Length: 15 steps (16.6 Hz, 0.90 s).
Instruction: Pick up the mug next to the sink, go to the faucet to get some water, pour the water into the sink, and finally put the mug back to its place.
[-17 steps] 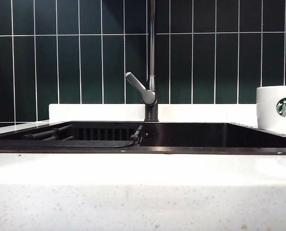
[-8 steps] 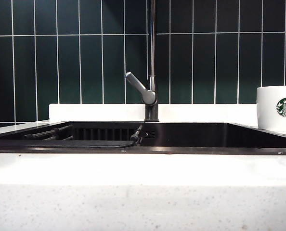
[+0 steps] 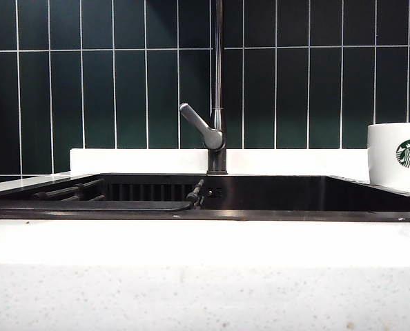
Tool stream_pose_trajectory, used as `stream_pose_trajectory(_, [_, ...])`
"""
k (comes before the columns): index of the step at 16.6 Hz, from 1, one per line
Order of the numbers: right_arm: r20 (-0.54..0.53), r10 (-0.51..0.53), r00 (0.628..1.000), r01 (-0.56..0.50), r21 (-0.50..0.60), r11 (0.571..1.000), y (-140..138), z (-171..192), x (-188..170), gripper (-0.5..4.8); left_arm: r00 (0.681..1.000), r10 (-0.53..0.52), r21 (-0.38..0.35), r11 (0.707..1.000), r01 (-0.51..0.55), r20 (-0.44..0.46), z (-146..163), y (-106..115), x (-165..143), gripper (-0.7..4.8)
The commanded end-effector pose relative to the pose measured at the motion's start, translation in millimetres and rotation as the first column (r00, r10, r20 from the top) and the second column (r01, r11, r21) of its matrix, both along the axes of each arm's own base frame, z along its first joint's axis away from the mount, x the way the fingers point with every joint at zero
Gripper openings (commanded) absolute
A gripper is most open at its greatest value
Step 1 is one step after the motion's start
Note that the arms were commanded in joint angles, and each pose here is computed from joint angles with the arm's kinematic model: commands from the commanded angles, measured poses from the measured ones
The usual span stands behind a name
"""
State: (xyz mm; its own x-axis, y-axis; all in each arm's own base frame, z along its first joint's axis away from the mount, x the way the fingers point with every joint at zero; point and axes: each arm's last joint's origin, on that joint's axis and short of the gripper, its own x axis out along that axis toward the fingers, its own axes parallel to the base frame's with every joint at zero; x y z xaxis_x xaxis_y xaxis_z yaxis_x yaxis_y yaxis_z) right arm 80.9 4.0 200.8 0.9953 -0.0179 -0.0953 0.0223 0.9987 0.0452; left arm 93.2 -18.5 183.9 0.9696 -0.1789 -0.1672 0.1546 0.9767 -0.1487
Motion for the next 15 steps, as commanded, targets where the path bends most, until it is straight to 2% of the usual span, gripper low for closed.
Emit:
stream_pose_trajectory(1, [0.011, -0.032, 0.999, 0.032, 0.003, 0.999, -0.7, -4.6, 2.6, -0.01, 1.0, 0.006, -0.003, 1.0, -0.006, 0.005, -12.2, -0.5, 3.3, -0.04])
stream_pose_trajectory(3, [0.012, -0.034, 0.999, 0.034, -0.001, 0.999, -0.7, -4.6, 2.7, -0.01, 1.0, 0.006, -0.002, 1.0, -0.006, 0.0, -19.2, -0.8, 4.6, -0.04])
stream_pose_trajectory(6, [-0.016, -0.028, 0.999, 0.027, -0.082, 0.996, -0.5, -15.0, 5.6, -0.01, 1.0, 0.002, 0.026, 1.0, -0.001, -0.013, -24.9, -0.9, 5.1, -0.05])
stream_pose_trajectory(10, [-0.023, -0.028, 0.999, 0.026, -0.084, 0.996, -0.1, -30.4, 10.6, -0.01, 1.0, -0.002, 0.032, 0.999, 0.002, -0.012, -25.2, -1.0, 5.1, -0.05])
stream_pose_trajectory(15, [-0.024, -0.025, 0.999, 0.022, -0.107, 0.994, 0.3, -42.0, 14.1, -0.01, 1.0, -0.01, 0.076, 0.997, 0.01, -0.001, -25.0, -1.0, 5.2, -0.05])
